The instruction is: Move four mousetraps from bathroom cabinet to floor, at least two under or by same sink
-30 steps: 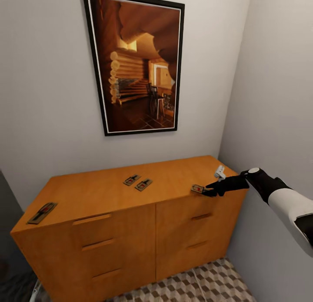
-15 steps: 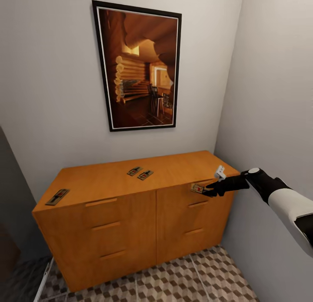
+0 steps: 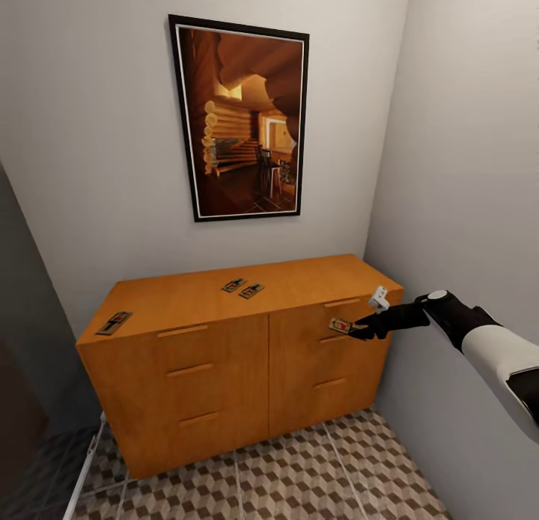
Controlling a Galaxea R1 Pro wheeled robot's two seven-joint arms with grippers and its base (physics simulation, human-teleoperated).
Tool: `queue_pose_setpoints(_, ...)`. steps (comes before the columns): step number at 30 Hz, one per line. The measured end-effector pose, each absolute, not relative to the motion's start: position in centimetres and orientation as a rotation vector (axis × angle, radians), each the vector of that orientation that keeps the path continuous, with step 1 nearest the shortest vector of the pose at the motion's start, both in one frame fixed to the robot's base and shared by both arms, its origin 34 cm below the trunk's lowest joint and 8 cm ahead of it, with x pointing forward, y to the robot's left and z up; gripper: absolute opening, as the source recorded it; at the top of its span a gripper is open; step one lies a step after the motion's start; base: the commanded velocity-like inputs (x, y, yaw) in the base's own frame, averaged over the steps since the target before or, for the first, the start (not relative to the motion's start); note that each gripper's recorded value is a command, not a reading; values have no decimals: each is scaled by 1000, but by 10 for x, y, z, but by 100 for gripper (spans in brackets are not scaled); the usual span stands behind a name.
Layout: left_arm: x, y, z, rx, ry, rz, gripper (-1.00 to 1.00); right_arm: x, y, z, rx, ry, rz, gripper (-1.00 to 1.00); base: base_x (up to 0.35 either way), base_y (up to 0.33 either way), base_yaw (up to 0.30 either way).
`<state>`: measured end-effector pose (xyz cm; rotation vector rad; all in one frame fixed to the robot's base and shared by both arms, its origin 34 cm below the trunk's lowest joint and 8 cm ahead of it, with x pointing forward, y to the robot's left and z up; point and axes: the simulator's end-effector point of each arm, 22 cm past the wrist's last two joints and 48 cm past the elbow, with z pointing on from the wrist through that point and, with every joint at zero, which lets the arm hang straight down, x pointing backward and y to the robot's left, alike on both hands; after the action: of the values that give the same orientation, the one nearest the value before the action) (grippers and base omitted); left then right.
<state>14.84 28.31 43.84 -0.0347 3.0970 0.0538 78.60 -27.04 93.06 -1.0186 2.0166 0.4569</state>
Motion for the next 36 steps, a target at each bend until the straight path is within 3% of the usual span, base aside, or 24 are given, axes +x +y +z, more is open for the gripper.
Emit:
queue_pose_setpoints(15,149,283,438,-35,3095,54,100,758,-295,865,-974,2089,472,-100,-2,0,0)
queue_pose_setpoints(36,173,299,440,-33,3044,82,100,561,-292,615,-986,2279,467,-100,0,0,0)
